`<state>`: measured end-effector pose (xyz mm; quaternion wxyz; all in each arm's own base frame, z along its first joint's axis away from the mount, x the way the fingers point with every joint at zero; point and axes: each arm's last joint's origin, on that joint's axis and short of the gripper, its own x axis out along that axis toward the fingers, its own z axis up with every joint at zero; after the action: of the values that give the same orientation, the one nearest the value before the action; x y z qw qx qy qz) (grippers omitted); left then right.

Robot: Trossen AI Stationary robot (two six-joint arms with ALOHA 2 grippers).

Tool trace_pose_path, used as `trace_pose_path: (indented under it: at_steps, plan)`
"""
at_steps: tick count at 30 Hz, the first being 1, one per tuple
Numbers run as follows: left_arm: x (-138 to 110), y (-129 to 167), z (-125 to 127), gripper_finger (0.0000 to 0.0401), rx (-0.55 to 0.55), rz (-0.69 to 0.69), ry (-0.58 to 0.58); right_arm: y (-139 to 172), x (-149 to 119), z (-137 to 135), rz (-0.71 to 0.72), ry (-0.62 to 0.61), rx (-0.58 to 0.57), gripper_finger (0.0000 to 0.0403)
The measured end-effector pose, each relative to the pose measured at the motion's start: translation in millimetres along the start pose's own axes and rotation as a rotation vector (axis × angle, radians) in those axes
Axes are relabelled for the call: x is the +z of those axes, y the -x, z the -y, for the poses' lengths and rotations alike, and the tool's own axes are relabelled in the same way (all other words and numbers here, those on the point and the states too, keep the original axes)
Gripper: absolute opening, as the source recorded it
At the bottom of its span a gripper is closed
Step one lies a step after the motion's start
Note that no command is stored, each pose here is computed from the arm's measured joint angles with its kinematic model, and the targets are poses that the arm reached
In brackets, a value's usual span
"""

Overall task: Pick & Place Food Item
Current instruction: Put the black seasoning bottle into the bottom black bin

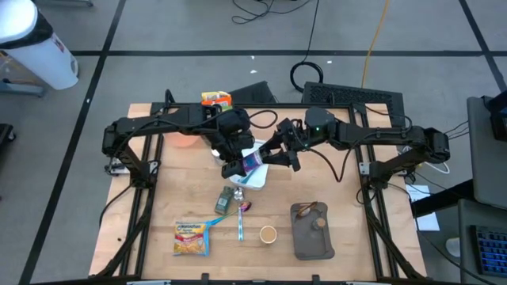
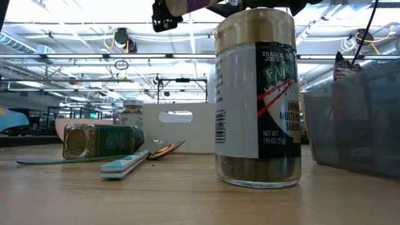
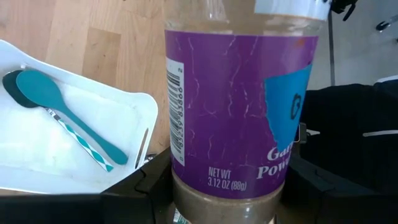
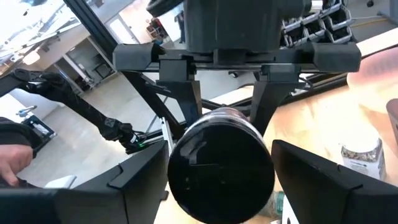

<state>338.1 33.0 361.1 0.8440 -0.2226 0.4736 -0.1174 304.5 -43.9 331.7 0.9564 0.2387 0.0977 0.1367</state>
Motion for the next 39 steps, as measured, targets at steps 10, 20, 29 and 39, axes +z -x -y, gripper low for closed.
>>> trace_pose_path:
  at_steps: [10,20,29,39]
  plan:
    - [0.1,-0.1,-0.1,0.0205,0.0,0.001,-0.003,0.0,-1.8,0.8,-0.017,-0.003,-0.007,0.0253]
    - [0.0,0.0,-0.5,0.0205,0.002,0.001,0.004,0.0,-1.9,0.9,-0.018,0.009,-0.009,0.0207]
    - [0.0,0.0,-0.4,0.0222,0.002,0.001,0.0,0.0,-2.0,0.9,-0.019,0.018,-0.008,0.0204]
    - [0.9,-0.2,0.3,0.0287,-0.006,0.008,-0.013,0.1,-2.2,0.8,-0.023,0.026,-0.005,0.02]
